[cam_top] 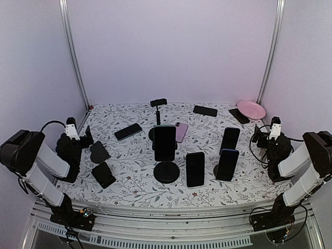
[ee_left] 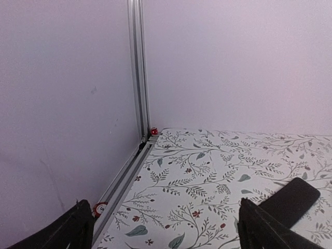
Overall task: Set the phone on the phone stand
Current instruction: Reset both arms
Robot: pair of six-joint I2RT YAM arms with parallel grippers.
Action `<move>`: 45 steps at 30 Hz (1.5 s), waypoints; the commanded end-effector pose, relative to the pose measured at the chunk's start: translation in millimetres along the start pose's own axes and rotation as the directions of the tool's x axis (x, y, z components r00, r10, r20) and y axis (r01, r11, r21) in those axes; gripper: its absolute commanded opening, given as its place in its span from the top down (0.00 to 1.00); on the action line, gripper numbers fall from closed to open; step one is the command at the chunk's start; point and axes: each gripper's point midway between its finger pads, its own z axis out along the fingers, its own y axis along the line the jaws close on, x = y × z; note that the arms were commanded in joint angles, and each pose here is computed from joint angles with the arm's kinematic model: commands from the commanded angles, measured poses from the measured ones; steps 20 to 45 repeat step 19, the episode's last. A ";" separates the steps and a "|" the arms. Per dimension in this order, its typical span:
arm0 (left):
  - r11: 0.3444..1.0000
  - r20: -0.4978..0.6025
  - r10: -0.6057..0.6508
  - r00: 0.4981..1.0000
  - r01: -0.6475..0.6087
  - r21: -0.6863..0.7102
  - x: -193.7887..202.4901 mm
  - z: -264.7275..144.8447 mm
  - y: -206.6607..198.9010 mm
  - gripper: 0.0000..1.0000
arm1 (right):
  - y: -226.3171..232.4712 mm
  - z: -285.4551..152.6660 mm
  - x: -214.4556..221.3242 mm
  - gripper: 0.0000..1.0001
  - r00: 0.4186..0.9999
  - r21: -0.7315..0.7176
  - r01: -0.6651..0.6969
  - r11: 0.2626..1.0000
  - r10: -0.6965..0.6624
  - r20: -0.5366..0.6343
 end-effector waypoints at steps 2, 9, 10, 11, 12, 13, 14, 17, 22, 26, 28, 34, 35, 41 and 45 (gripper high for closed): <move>0.999 0.013 0.027 1.000 -0.027 0.021 -6.5 7.7 -6.7 0.03 | 0.2 3.1 -1.0 0.01 1.000 -0.003 0.007 1.000 -0.007 0.001; 0.999 0.017 0.022 1.000 -0.023 0.025 -7.4 8.6 -6.2 0.03 | 0.1 3.4 -0.7 0.01 1.000 -0.003 0.007 1.000 -0.007 0.001; 0.999 0.016 0.023 1.000 -0.023 0.025 -7.1 8.5 -6.2 0.03 | 0.3 3.2 -0.7 0.01 1.000 -0.004 0.007 1.000 -0.007 0.001; 0.999 0.016 0.023 1.000 -0.024 0.025 -6.9 8.4 -5.9 0.03 | -0.2 3.2 -0.1 0.01 1.000 -0.002 0.007 1.000 -0.007 -0.001; 0.999 0.015 0.023 1.000 -0.024 0.025 -6.7 8.3 -6.1 0.03 | -0.6 3.3 -0.2 0.01 1.000 -0.001 0.007 1.000 -0.007 -0.001; 0.999 0.016 0.023 1.000 -0.023 0.026 -7.1 8.4 -6.4 0.03 | -0.1 3.2 -0.6 0.01 1.000 -0.003 0.007 1.000 -0.007 0.001; 0.999 0.016 0.023 1.000 -0.023 0.026 -7.0 8.4 -6.3 0.03 | 0.1 3.2 -0.5 0.01 1.000 -0.003 0.007 1.000 -0.007 0.000; 0.999 0.016 0.022 1.000 -0.023 0.027 -6.8 8.2 -6.5 0.03 | 0.0 3.2 -0.4 0.01 1.000 -0.003 0.007 1.000 -0.007 0.000; 0.999 0.016 0.022 1.000 -0.023 0.027 -7.1 8.5 -6.5 0.03 | 0.1 3.0 -0.9 0.01 1.000 -0.003 0.007 1.000 -0.007 0.002; 0.999 0.016 0.022 1.000 -0.023 0.027 -7.1 8.5 -6.5 0.03 | 0.1 3.0 -0.9 0.01 1.000 -0.003 0.007 1.000 -0.007 0.002; 0.999 0.016 0.022 1.000 -0.023 0.027 -7.1 8.5 -6.5 0.03 | 0.1 3.0 -0.9 0.01 1.000 -0.003 0.007 1.000 -0.007 0.002; 0.999 0.016 0.022 1.000 -0.023 0.027 -7.1 8.5 -6.5 0.03 | 0.1 3.0 -0.9 0.01 1.000 -0.003 0.007 1.000 -0.007 0.002; 0.999 0.016 0.022 1.000 -0.023 0.027 -7.1 8.5 -6.5 0.03 | 0.1 3.0 -0.9 0.01 1.000 -0.003 0.007 1.000 -0.007 0.002; 0.999 0.016 0.022 1.000 -0.023 0.027 -7.1 8.5 -6.5 0.03 | 0.1 3.0 -0.9 0.01 1.000 -0.003 0.007 1.000 -0.007 0.002; 0.999 0.016 0.022 1.000 -0.023 0.027 -7.1 8.5 -6.5 0.03 | 0.1 3.0 -0.9 0.01 1.000 -0.003 0.007 1.000 -0.007 0.002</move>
